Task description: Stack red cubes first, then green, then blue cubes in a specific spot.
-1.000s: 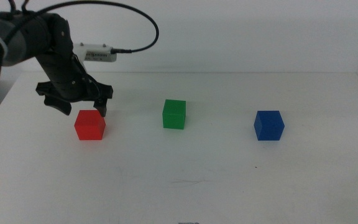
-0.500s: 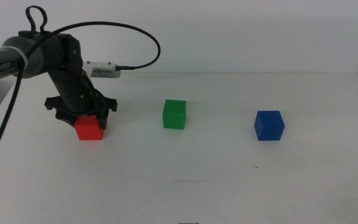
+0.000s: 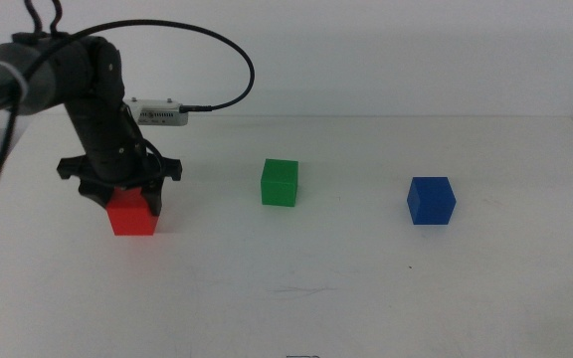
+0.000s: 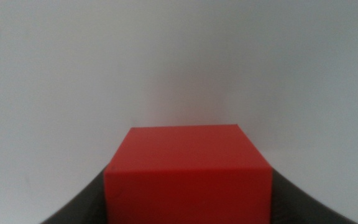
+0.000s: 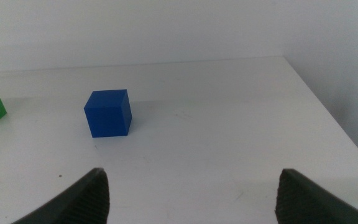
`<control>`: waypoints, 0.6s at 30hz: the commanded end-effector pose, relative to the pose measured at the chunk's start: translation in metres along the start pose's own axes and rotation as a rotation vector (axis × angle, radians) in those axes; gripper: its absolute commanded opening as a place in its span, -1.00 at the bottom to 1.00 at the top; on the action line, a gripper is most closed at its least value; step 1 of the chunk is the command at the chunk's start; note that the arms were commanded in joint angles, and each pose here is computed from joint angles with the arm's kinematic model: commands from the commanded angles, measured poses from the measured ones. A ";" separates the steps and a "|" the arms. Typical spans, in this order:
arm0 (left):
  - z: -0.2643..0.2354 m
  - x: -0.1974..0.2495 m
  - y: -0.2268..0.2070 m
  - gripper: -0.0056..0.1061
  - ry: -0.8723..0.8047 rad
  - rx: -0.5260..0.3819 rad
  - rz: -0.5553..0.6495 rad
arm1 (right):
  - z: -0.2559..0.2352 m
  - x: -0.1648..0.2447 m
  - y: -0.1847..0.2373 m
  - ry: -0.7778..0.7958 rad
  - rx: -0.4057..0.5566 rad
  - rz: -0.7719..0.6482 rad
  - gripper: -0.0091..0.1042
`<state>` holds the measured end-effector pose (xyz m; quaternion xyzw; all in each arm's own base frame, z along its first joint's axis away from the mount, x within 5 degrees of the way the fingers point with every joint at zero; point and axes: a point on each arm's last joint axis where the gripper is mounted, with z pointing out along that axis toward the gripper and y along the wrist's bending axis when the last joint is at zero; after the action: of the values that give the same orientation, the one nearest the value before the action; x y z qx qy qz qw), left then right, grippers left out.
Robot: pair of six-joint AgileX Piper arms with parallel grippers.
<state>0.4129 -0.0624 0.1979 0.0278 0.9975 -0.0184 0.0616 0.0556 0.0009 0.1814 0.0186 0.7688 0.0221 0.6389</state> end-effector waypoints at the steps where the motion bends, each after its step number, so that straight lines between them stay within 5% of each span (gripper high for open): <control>1: -0.045 0.016 -0.014 -0.85 -0.149 0.041 -0.031 | -0.001 -0.012 0.000 -0.082 0.006 -0.021 0.46; 8: -0.072 0.074 -0.052 -0.85 -0.217 0.067 -0.121 | -0.001 -0.012 0.000 -0.082 0.006 -0.021 0.46; 18: -0.067 0.075 -0.163 -0.85 -0.231 0.094 -0.037 | -0.001 -0.012 0.000 -0.082 0.006 -0.021 0.46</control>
<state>0.3207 -0.2033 0.2392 0.0086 0.9895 -0.0448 0.1370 0.0556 0.0009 0.1814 0.0186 0.7688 0.0221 0.6389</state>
